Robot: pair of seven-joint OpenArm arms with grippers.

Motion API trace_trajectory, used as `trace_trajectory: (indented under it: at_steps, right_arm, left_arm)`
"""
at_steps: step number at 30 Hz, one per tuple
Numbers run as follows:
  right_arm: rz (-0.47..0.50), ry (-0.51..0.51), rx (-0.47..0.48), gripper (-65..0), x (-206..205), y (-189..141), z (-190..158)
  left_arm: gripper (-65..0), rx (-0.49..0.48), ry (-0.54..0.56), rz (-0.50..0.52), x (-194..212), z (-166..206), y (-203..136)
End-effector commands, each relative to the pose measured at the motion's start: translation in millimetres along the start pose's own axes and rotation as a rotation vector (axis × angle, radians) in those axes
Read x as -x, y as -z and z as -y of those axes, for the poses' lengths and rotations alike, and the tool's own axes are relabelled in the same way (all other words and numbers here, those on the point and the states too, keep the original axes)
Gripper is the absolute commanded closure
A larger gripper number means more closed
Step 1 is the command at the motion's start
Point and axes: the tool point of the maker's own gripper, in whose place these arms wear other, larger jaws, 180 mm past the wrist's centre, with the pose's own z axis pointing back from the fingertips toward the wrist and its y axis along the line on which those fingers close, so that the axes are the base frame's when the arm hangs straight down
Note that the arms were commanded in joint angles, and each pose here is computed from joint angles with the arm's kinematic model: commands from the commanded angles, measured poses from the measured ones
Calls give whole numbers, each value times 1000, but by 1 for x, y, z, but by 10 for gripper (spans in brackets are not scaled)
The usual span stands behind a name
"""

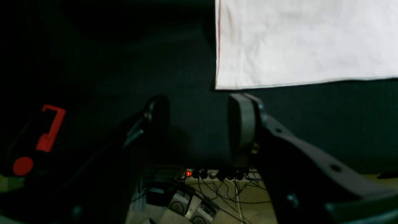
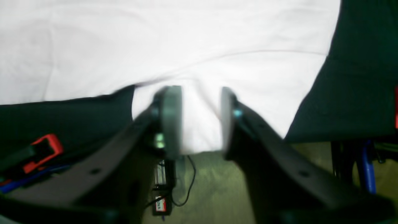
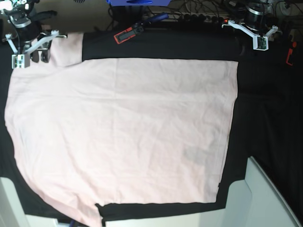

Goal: Fold the T-shirt properly

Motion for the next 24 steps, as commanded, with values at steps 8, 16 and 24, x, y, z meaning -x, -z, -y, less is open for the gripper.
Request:
trace_trajectory:
  at_steps: [8, 16, 24]
  right_arm:
    - [110, 280, -18, -177, -29, -11, 32]
    - [427, 369, 2, 0, -79, -30, 51]
    - [548, 287, -67, -1, -102, -21, 15]
  left_arm:
    - [-297, -9, 8, 57, -18, -4, 5]
    - [-297, -13, 4, 77, -25, -5, 10]
    - [-297, -15, 2, 93, -31, -5, 13]
